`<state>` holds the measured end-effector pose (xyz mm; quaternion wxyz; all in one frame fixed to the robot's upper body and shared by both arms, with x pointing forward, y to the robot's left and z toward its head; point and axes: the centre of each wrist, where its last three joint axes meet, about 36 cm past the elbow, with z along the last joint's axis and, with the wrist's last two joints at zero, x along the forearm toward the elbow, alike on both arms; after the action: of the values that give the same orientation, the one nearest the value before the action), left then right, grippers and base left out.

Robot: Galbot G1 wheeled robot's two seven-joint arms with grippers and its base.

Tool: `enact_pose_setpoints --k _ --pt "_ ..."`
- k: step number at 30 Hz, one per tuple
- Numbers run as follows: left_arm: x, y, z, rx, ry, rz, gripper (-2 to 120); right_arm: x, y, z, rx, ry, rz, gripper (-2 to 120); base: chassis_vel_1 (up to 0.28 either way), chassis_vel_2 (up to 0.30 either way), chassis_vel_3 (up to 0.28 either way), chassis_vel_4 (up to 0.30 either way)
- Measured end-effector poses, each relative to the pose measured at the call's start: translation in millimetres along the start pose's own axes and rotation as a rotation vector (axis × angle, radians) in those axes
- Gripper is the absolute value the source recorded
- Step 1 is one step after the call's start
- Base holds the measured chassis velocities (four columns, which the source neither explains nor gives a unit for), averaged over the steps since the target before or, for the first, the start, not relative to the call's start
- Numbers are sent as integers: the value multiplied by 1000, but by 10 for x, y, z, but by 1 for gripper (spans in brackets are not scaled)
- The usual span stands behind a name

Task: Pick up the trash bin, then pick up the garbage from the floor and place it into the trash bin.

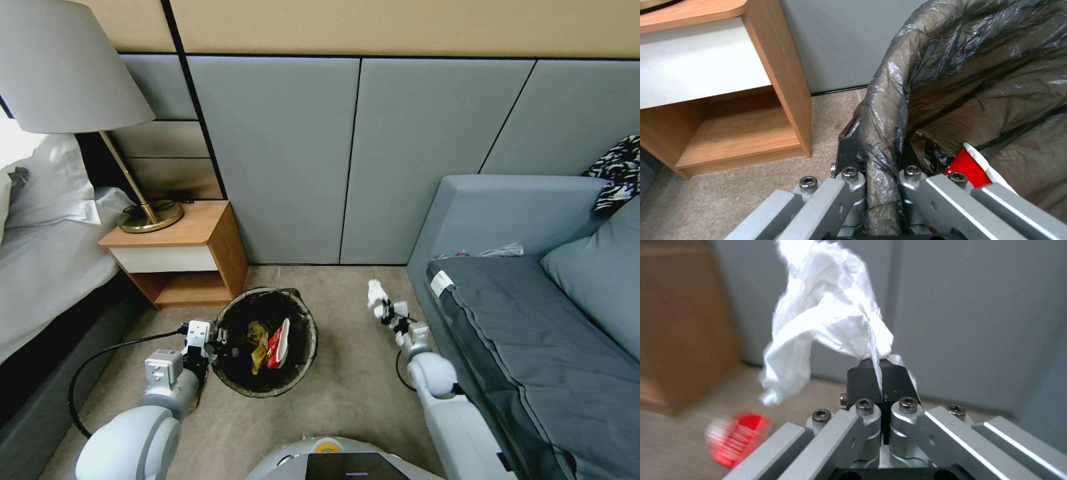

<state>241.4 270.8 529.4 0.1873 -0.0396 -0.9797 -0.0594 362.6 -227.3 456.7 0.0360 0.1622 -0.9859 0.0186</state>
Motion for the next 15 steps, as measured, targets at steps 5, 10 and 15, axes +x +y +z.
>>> enact_pose_setpoints --k 5,10,15 --pt "0 0 0 2 0 1 1 107 324 -486 -48 -91 -129 0 0 0 0 0" --pt "-2 0 -3 4 -2 2 1 138 489 -654 -66 -123 -219 0 0 0 0 0" --pt "-7 -3 -10 5 -4 5 1 140 666 -787 -97 -150 -343 0 0 0 0 0"
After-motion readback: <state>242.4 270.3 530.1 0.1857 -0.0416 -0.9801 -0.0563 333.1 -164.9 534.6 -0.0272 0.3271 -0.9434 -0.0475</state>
